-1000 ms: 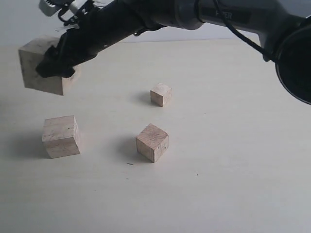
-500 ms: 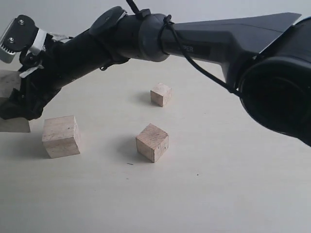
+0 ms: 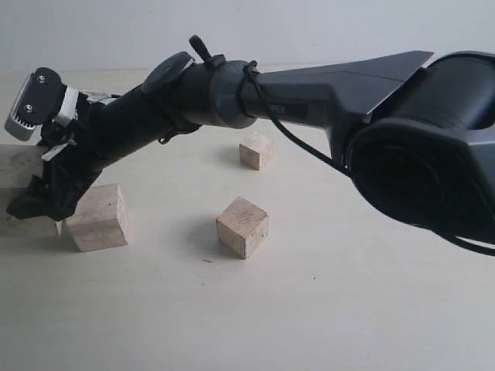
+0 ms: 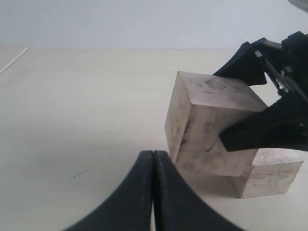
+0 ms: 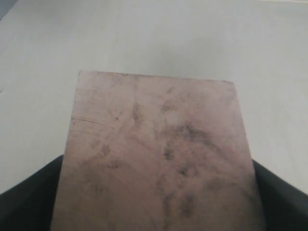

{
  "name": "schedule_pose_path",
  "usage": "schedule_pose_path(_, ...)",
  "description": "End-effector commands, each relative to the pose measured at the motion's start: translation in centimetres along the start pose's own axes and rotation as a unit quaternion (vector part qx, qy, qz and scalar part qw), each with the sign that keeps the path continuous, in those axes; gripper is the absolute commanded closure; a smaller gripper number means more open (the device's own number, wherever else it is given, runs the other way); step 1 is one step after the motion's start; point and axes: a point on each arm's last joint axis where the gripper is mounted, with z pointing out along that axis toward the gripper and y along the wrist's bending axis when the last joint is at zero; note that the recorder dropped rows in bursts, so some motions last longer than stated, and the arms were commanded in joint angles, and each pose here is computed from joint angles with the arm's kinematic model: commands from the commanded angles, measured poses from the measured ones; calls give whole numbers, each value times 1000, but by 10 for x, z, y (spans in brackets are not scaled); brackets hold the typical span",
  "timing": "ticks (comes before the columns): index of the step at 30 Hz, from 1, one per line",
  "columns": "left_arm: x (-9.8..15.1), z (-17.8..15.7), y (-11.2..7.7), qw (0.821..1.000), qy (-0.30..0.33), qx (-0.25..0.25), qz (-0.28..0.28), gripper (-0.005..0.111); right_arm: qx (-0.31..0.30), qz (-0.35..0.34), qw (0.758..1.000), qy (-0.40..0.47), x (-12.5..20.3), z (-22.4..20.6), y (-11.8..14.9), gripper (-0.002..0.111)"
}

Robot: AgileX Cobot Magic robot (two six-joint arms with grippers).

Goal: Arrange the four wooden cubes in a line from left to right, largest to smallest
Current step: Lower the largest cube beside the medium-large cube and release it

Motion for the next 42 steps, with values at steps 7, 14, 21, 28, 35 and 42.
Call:
schedule_pose_path(7,-1,0,0,1000,-8,-3,-3,107,34,-16,992,124,19,-43,-31,108)
schedule_pose_path(14,-1,0,0,1000,-8,-3,-3,107,38,11,991,125,21,-57,-39,108)
schedule_pose_path(21,-1,0,0,1000,-8,-3,-3,107,17,27,990,136,36,-48,-37,108)
schedule_pose_path(28,-1,0,0,1000,-8,-3,-3,107,20,54,989,136,38,-47,-37,108)
schedule_pose_path(35,-1,0,0,1000,-8,-3,-3,107,15,52,989,140,39,-48,-36,92)
schedule_pose_path(42,-1,0,0,1000,-8,-3,-3,107,10,40,988,148,34,-52,-35,35)
